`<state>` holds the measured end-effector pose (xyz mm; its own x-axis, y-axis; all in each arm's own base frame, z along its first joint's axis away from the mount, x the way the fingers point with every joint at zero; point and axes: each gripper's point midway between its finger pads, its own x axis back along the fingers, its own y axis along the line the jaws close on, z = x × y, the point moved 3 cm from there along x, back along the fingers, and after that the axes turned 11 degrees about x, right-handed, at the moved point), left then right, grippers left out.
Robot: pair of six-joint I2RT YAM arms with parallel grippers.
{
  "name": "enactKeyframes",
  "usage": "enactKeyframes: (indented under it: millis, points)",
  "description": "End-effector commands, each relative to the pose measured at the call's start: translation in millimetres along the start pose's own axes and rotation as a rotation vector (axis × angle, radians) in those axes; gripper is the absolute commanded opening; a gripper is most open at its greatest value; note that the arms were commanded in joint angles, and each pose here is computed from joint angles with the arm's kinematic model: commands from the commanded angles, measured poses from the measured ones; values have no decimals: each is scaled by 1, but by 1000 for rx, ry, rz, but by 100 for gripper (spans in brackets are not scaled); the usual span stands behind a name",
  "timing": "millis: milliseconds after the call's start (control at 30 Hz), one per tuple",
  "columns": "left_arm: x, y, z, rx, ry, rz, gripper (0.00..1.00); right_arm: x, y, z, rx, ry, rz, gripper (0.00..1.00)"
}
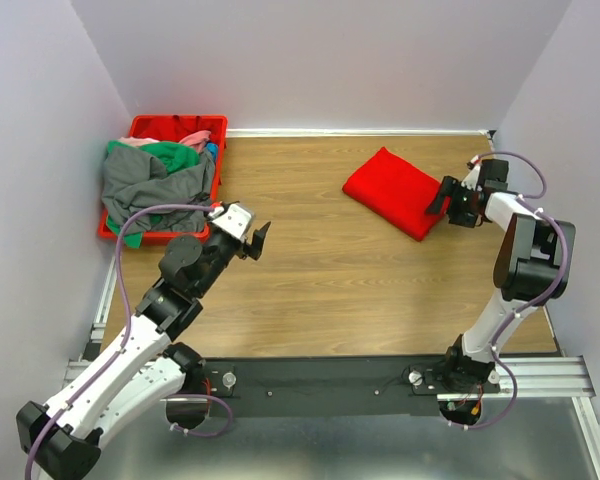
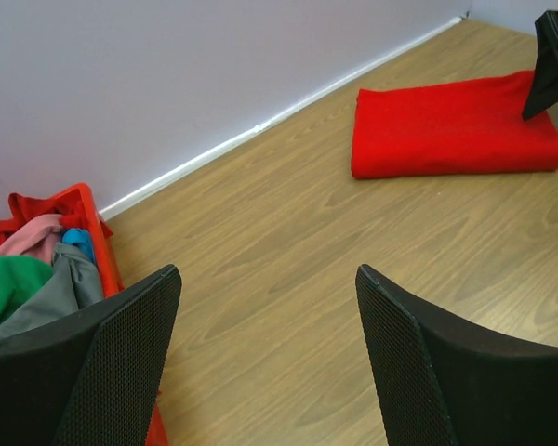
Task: Fold and stack the t-shirts
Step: Neatly place the folded tshirt to the corner
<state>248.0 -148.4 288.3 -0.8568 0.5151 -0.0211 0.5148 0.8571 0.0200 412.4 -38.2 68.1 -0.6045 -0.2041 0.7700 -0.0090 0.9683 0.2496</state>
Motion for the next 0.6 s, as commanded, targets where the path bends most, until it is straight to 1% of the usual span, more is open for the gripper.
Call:
enactKeyframes:
  millis: [0,33,100,233,300,333,367,400,467,533,567]
  points:
    - [5,2,-5,25,-37,-20,83,-4,-5,9,-98,33,34,86]
    - [4,2,-3,20,-32,-20,83,-8,-1,13,-111,47,-1,82]
    - [1,1,0,18,-12,-17,83,-18,3,21,-136,81,-49,79]
    - [3,2,-2,16,-21,-19,83,-31,4,27,-167,116,-82,71]
    - [4,3,-2,16,-27,-25,83,-37,3,31,-175,134,-91,62]
    - [5,4,-2,16,-29,-29,83,-37,3,30,-172,133,-99,57]
    - [5,4,-3,15,-29,-29,83,-38,2,31,-172,136,-100,32]
    - [4,5,-1,13,-26,-35,83,-38,-3,29,-175,136,-91,24]
    - [4,5,-1,12,-24,-40,83,-37,-11,29,-162,143,-80,12]
    - [4,5,-1,10,-23,-39,83,-36,-28,23,-165,147,-51,3]
    - [4,5,0,11,-20,-38,83,-38,-36,22,-166,148,-43,1]
